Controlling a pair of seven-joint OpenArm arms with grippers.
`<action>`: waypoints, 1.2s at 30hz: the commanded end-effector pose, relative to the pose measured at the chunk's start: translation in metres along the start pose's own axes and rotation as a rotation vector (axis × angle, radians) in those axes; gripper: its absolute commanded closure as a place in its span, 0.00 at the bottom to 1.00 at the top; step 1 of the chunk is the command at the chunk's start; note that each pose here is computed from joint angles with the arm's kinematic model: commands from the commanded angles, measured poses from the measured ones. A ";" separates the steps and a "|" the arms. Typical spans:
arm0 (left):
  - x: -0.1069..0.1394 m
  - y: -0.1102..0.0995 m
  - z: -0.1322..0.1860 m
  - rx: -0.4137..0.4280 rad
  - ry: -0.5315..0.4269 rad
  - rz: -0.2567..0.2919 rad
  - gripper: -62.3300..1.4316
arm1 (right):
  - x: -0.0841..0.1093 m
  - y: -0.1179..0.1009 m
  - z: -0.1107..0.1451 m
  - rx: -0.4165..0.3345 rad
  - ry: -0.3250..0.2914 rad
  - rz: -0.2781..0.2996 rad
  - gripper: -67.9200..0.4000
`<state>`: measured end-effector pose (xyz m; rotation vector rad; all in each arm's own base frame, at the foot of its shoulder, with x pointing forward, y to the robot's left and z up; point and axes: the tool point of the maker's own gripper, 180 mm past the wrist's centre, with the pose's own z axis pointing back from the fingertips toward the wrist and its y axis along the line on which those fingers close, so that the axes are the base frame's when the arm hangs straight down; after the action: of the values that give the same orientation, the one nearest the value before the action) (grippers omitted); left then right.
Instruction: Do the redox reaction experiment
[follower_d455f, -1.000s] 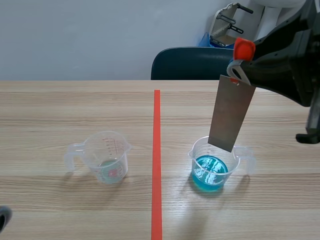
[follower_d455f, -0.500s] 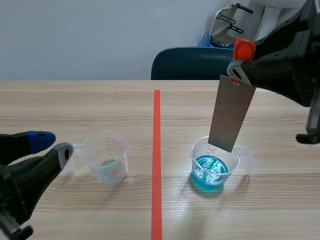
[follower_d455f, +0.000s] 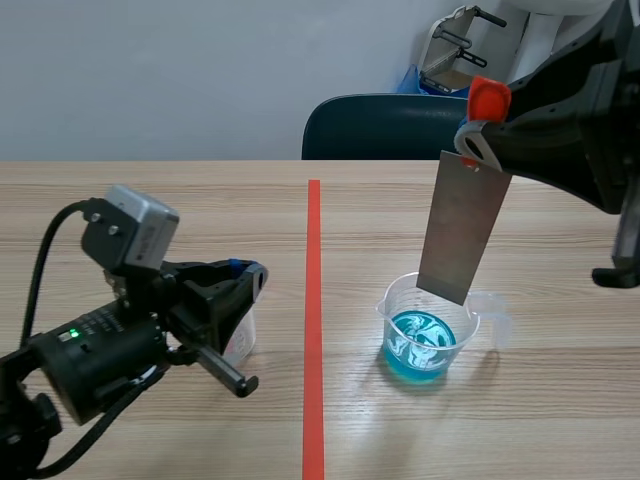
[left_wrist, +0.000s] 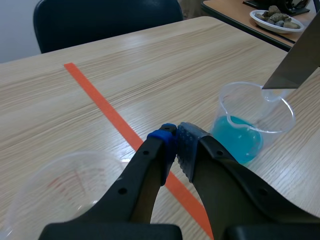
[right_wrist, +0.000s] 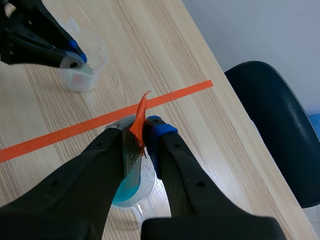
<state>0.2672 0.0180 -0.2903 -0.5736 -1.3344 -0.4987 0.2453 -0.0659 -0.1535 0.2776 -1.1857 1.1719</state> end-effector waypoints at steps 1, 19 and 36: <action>0.012 -0.006 -0.009 -0.017 -0.047 0.007 0.94 | 0.011 -0.002 0.002 -0.010 -0.033 0.018 0.98; -0.011 -0.050 -0.076 -0.146 -0.014 0.001 0.93 | 0.011 -0.003 0.002 -0.010 -0.032 0.018 0.98; -0.008 -0.079 -0.088 -0.216 -0.026 -0.032 0.94 | 0.010 -0.003 0.002 -0.010 -0.032 0.018 0.98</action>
<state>0.2782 -0.0950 -0.3174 -0.7166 -1.2804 -0.6793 0.2453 -0.0659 -0.1535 0.2776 -1.1857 1.1719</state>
